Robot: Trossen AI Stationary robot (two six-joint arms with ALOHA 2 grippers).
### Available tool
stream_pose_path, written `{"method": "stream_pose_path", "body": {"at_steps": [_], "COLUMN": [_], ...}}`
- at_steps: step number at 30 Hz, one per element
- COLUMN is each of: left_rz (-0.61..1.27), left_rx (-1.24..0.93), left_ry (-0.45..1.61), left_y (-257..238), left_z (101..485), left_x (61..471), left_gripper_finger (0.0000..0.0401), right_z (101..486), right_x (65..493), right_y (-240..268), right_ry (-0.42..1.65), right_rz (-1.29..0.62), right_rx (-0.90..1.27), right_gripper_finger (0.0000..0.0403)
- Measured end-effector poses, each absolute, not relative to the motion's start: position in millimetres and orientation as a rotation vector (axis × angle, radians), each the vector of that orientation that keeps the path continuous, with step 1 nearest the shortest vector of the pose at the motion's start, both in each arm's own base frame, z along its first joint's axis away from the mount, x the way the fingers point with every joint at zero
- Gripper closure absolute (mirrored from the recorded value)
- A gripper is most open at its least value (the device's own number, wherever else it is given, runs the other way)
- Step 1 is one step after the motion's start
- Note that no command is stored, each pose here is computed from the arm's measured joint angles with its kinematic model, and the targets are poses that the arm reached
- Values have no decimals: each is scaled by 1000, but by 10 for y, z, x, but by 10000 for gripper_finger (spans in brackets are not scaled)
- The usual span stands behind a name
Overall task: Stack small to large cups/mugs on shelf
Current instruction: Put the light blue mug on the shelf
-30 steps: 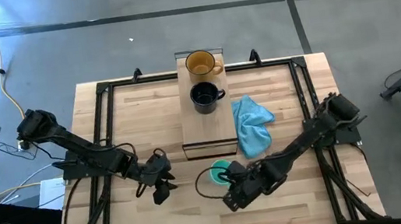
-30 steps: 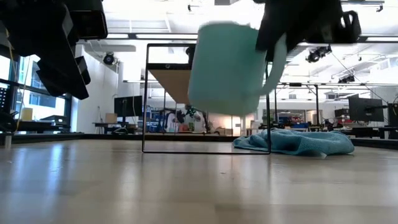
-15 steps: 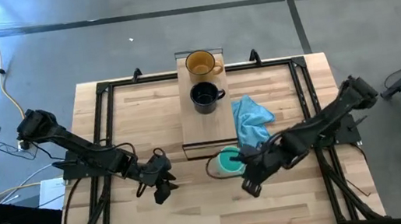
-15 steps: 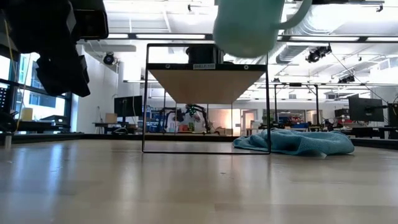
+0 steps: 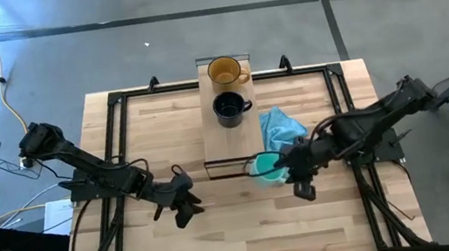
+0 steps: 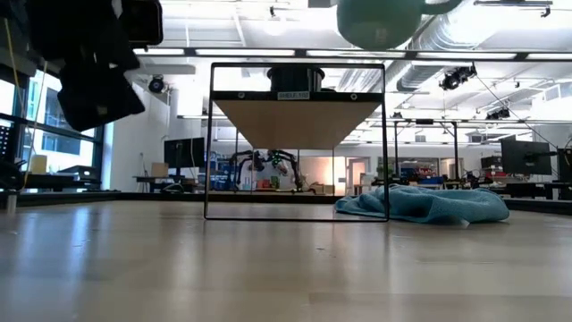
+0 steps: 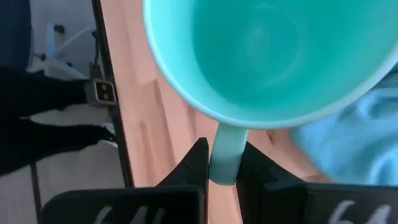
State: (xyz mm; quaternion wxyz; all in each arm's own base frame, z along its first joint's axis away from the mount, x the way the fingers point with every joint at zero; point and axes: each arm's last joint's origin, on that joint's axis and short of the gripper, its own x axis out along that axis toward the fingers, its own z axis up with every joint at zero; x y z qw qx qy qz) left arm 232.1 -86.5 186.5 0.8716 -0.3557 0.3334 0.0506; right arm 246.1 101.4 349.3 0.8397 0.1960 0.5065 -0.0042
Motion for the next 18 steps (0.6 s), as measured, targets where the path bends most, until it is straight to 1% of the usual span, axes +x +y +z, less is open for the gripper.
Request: {"method": "stream_pose_path", "body": {"at_steps": [6,11,14,18], "left_rz": [97,113,111,118], "left_rx": [-777,-775,-750,-701], "left_ry": [654,643,641,636], "left_y": [-872,-867,-865,-858], "left_z": [1900,1901,1900,1895], "left_x": [2347,2348,2348,2345], "left_gripper_finger": [222,222,222,222], "right_z": [3565,3587,3603,3725], "right_x": [2390,2394,2410,2431], "right_y": [808,621,516,354], "right_ry": [1069,1069,1075,1030], "right_rz": [9,5,5,-9], "right_rx": [351,338,326,304], "right_gripper_finger": [382,382,382,382]}}
